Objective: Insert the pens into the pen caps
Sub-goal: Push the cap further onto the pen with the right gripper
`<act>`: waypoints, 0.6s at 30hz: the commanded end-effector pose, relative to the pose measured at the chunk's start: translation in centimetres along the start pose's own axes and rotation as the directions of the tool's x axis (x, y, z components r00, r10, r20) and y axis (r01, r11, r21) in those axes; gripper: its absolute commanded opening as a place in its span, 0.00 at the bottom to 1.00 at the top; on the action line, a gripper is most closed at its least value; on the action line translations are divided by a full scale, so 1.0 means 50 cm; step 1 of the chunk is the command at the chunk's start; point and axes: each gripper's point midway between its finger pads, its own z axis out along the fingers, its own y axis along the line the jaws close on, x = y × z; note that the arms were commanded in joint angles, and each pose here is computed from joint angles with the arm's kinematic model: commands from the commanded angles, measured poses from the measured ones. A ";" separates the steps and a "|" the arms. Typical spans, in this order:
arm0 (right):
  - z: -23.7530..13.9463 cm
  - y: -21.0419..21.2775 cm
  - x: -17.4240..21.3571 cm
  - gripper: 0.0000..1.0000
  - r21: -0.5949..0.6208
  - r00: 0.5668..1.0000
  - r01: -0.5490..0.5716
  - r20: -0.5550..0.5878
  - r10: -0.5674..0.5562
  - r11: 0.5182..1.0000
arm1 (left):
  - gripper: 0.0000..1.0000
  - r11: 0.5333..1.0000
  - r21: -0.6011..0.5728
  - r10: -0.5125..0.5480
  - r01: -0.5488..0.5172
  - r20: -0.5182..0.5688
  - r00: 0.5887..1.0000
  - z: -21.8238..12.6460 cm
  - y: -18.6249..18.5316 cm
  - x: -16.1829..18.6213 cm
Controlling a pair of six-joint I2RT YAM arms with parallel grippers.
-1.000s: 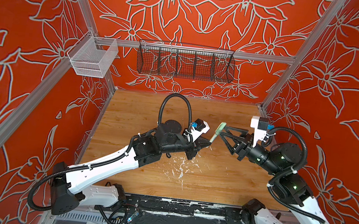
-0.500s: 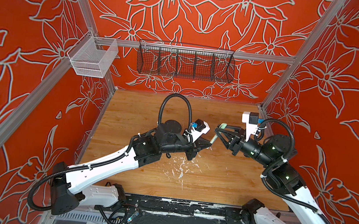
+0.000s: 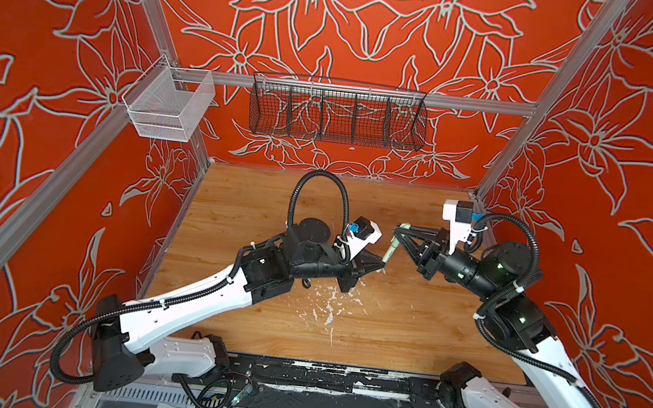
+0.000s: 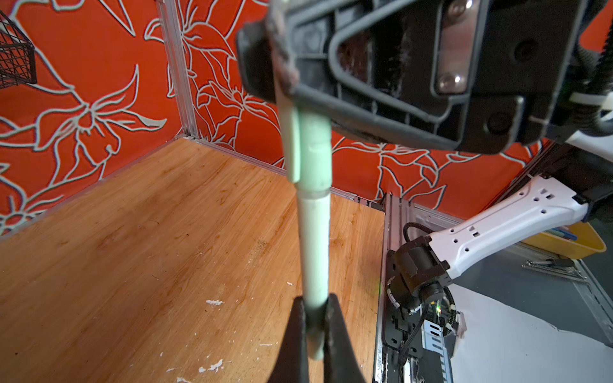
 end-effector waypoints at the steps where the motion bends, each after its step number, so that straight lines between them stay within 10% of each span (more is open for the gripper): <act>1: -0.006 0.035 -0.025 0.00 -0.066 1.000 0.009 0.026 -0.007 0.998 | 0.00 1.000 -0.003 0.017 -0.017 0.009 1.000 0.001 0.003 -0.008; 18: -0.020 -0.028 0.125 0.00 0.001 0.988 -0.132 -0.082 0.131 0.991 | 0.00 0.989 -0.119 0.107 -0.086 0.182 0.977 -0.027 0.037 -0.178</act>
